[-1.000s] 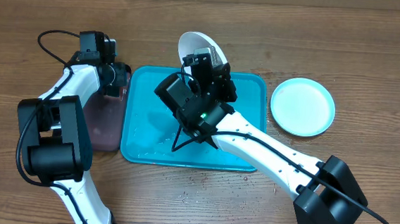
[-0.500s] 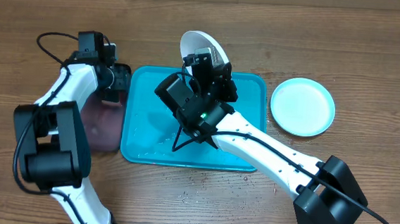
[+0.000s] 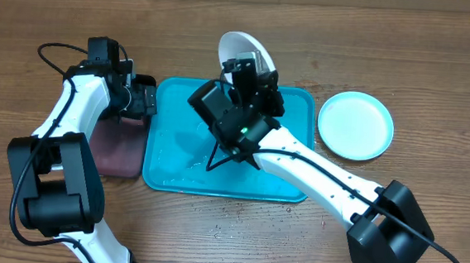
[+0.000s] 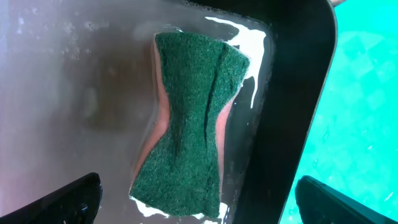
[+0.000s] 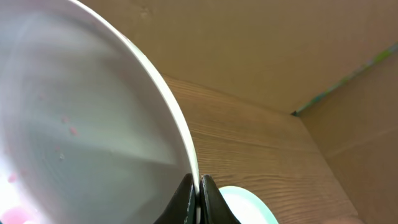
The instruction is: Clean dirty plates on tray and stack at the side
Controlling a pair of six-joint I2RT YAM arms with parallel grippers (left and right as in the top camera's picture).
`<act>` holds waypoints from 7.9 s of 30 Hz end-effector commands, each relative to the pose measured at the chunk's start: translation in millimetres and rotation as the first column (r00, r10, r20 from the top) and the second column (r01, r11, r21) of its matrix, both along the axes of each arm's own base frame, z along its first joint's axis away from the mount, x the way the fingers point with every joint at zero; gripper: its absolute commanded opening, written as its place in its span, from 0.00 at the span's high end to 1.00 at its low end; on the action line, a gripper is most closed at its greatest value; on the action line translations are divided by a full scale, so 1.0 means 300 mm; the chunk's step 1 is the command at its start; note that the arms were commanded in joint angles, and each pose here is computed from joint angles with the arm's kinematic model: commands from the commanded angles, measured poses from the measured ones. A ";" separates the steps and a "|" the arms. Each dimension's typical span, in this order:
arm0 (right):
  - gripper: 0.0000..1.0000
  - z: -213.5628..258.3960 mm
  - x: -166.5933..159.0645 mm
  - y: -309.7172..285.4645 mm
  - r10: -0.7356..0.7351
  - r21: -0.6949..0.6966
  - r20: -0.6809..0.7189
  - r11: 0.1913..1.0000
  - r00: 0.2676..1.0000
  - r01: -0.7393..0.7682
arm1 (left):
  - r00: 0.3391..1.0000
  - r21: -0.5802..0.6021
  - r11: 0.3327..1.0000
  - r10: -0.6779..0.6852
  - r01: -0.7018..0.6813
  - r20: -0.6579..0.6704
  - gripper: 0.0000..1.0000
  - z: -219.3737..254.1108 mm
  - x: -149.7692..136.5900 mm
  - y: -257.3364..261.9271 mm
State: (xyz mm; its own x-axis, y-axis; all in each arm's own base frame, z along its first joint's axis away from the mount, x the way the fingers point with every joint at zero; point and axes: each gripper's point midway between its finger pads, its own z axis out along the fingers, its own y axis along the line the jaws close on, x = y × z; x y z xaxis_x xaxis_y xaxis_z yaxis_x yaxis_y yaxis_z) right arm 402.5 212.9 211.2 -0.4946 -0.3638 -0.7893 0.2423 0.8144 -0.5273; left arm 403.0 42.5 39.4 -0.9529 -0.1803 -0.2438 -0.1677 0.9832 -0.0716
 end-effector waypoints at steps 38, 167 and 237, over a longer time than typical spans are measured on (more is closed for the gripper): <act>0.96 -0.454 -0.212 -0.870 -0.086 0.694 -0.686 0.221 0.723 0.685 | 1.000 -0.075 0.997 -0.018 0.016 -0.020 0.00 0.139 -0.094 -0.061; 0.00 0.061 -0.353 -0.563 0.260 0.717 -0.164 0.694 0.951 -0.066 | 0.899 -0.015 0.993 -0.101 0.118 0.426 0.00 0.477 -0.424 -0.138; 0.00 0.097 -0.547 -0.671 0.217 0.316 0.702 0.758 0.678 -0.570 | 0.958 -0.065 0.994 -0.071 0.092 0.277 0.00 0.322 -0.417 -0.137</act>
